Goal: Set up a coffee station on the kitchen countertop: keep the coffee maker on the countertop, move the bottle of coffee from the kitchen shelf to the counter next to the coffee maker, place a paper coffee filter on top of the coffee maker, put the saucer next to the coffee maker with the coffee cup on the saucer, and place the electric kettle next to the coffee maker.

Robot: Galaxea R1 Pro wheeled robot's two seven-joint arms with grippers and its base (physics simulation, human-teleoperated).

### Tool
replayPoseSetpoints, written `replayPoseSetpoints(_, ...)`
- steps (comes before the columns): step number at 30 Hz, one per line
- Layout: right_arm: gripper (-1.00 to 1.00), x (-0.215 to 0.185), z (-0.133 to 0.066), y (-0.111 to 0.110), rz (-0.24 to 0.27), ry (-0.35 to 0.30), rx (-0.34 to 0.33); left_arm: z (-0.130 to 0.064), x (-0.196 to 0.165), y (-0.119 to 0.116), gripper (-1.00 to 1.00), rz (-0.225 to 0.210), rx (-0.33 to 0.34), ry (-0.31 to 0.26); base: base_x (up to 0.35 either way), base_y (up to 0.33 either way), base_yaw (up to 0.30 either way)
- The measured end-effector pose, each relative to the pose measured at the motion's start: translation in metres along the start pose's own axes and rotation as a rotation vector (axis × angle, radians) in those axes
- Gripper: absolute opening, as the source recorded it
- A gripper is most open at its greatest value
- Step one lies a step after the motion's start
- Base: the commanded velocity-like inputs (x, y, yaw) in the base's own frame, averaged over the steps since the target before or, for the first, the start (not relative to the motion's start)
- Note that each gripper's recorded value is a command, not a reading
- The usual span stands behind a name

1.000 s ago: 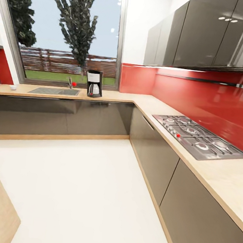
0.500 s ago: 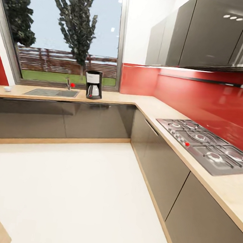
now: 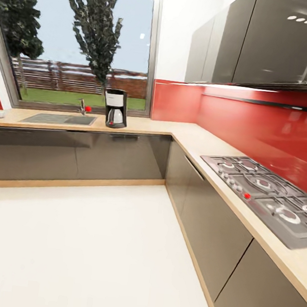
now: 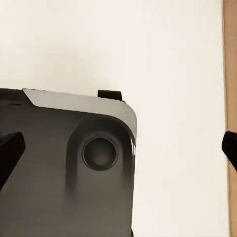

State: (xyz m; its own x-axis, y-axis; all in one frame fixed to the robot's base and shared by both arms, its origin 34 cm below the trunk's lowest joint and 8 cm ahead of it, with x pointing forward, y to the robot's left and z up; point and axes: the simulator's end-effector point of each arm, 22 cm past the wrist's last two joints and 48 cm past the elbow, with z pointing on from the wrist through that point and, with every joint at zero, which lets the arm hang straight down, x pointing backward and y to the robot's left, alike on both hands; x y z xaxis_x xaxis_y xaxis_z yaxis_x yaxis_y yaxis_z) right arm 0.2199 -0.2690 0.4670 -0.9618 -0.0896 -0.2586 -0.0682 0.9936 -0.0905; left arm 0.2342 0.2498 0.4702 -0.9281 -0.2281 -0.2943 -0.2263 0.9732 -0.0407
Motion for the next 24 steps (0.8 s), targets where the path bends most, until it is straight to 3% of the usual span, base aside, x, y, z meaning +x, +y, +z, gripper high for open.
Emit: replayPoseSetpoints(24,1.0,-0.0001,0.0,-0.0005,0.01,0.0,0.003,-0.0001,0.0007,0.0007,1.0,-0.002,-0.003,0.002,0.344,0.0,0.0)
